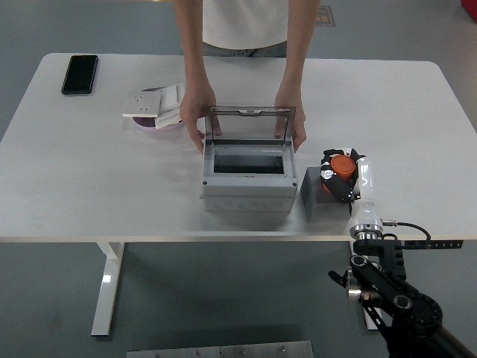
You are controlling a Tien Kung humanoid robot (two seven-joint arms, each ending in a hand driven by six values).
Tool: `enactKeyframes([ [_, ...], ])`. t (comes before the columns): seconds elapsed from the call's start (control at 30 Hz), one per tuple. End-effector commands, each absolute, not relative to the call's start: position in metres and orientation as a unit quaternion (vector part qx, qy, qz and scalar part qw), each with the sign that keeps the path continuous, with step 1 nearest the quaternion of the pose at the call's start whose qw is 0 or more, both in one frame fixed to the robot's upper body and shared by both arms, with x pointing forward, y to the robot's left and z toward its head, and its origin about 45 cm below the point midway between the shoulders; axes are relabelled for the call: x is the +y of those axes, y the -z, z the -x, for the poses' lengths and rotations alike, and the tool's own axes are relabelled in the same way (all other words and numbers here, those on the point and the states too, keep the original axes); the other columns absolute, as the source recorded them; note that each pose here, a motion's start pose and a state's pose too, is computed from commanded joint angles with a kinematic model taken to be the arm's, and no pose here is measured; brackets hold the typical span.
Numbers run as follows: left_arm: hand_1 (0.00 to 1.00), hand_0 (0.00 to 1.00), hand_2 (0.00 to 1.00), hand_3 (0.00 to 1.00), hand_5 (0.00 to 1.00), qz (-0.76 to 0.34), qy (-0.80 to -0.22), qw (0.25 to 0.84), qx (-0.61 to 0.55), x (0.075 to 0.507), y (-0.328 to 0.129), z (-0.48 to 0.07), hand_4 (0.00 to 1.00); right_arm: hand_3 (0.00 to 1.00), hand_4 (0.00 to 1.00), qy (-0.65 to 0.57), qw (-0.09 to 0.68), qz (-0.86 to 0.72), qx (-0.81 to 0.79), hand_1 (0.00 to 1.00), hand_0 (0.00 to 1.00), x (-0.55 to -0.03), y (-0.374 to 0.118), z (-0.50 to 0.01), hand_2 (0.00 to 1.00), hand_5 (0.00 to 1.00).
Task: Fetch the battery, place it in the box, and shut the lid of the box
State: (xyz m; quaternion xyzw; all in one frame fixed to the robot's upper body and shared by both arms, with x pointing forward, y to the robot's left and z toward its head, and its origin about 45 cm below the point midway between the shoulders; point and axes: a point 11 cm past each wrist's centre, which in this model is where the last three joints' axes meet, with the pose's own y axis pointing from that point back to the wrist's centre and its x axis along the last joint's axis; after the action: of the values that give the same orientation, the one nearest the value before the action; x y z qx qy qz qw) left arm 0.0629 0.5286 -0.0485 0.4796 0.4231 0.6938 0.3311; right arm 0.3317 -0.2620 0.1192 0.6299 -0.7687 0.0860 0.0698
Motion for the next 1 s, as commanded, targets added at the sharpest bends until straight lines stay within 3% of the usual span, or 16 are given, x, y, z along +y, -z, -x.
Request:
enactKeyframes([
  [0.87,0.741,0.609,0.586,0.557,0.002,-0.484,-0.692,0.333,0.42,0.529,0.048,-0.065,0.376,0.336,0.221,-0.106,0.061,-0.623,-0.772,0.338,0.39,-0.272,-0.138,-0.344,0.333,0.002],
  [0.9,0.742,0.609,0.591,0.557,0.002,-0.484,-0.692,0.333,0.42,0.529,0.048,-0.065,0.374,0.334,0.186,-0.107,0.061,-0.623,-0.772,0.329,0.349,-0.272,-0.139,-0.345,0.328,0.002],
  [1.0,0.742,0.609,0.591,0.557,0.002,-0.484,-0.692,0.334,0.419,0.53,0.047,-0.066,0.374,0.334,0.186,-0.114,0.06,-0.625,-0.77,0.329,0.349,-0.272,-0.145,-0.348,0.328,0.002],
])
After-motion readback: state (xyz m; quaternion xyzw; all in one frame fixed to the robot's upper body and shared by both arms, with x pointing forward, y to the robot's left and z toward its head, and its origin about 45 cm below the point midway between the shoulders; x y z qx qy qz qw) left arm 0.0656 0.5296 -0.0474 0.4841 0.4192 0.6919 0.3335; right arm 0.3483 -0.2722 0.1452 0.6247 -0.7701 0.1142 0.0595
